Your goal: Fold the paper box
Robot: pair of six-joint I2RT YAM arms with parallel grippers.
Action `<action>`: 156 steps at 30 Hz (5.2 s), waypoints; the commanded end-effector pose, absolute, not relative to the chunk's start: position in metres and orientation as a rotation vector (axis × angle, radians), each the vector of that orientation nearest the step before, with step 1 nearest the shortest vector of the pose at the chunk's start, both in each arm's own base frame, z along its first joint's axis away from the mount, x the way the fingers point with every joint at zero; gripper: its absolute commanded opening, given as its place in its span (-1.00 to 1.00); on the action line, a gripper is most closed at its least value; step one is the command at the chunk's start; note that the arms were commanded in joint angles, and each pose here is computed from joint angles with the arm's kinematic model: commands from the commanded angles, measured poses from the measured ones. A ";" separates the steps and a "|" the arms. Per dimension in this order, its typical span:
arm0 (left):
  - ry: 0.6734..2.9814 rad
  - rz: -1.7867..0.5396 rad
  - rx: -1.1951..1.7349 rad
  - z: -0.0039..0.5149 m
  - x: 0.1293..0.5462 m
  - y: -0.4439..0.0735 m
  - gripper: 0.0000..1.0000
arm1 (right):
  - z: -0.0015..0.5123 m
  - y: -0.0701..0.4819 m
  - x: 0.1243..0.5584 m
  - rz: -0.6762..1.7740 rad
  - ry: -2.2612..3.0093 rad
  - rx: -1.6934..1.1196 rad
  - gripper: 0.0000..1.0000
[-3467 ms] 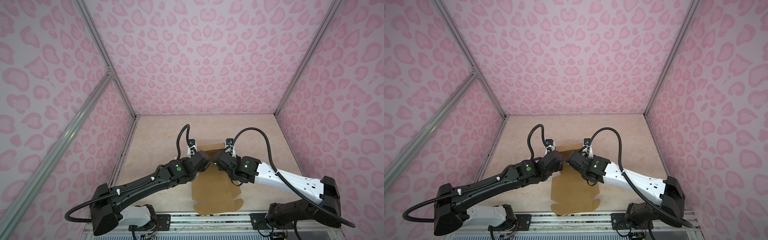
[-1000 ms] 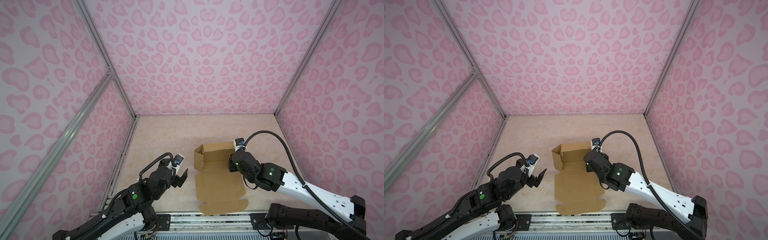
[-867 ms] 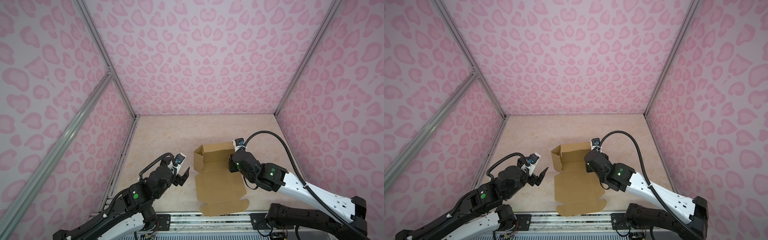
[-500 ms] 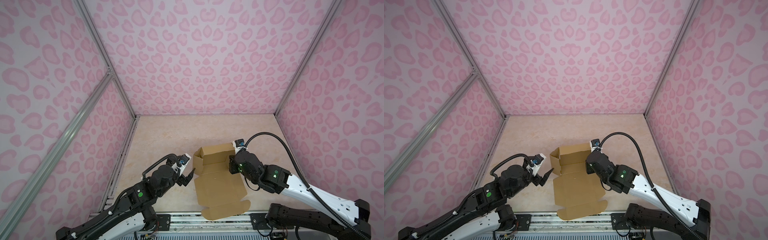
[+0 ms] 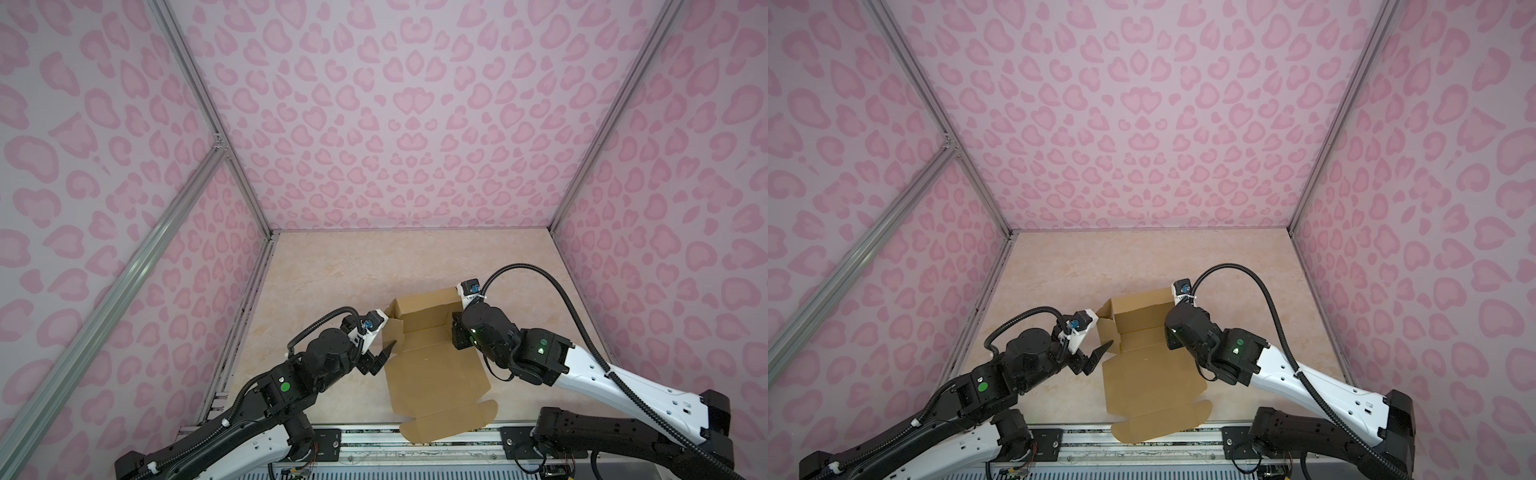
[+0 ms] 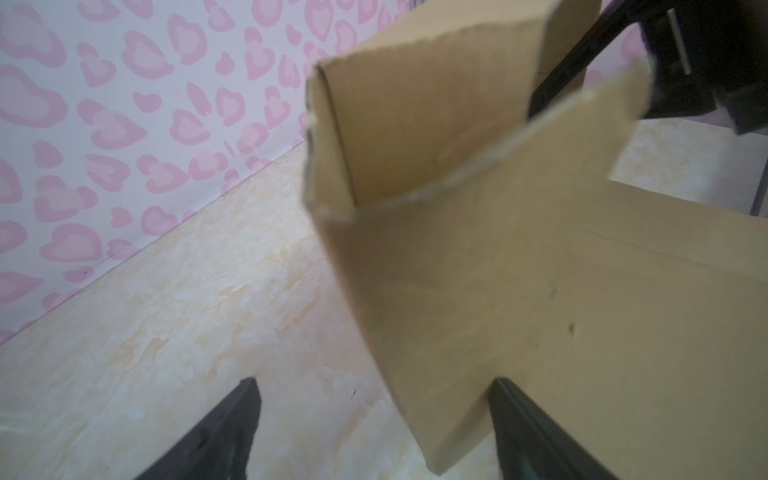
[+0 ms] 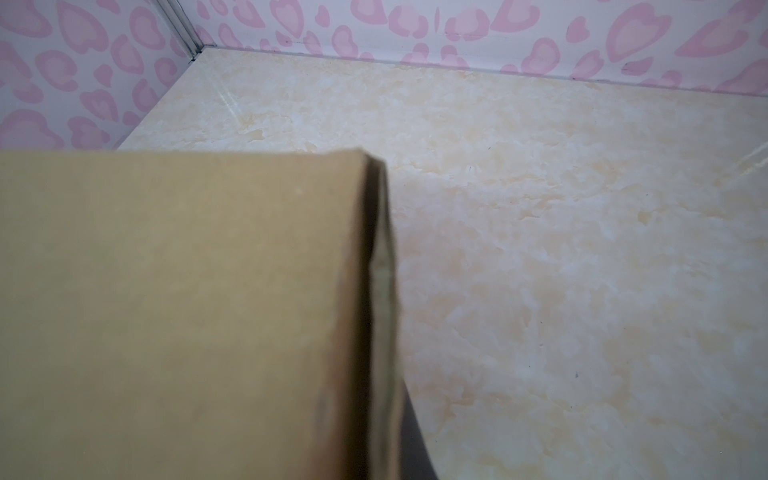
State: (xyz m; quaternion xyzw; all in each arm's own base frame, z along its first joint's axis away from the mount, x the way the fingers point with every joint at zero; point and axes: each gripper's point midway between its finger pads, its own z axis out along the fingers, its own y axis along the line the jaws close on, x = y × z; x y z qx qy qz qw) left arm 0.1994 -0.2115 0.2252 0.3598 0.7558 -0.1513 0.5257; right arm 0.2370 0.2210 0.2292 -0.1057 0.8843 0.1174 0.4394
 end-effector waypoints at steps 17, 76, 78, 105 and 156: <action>1.845 -0.437 0.762 0.240 0.212 -0.219 0.54 | 0.231 0.226 0.237 0.191 2.180 -0.241 -1.00; 2.059 -0.447 0.524 0.233 0.231 -0.219 -0.41 | 0.240 0.265 0.221 0.139 2.182 -0.200 -1.00; 2.060 -0.436 0.506 0.234 0.233 -0.217 -0.45 | 0.240 0.267 0.219 0.135 2.182 -0.205 -1.00; 2.157 -0.178 0.347 0.221 0.255 -0.194 -0.92 | 0.237 0.296 0.212 0.164 2.199 -0.239 -1.00; 2.205 -0.190 -0.028 0.201 0.239 -0.127 -0.94 | 0.280 0.356 0.159 0.541 2.063 -0.470 -0.86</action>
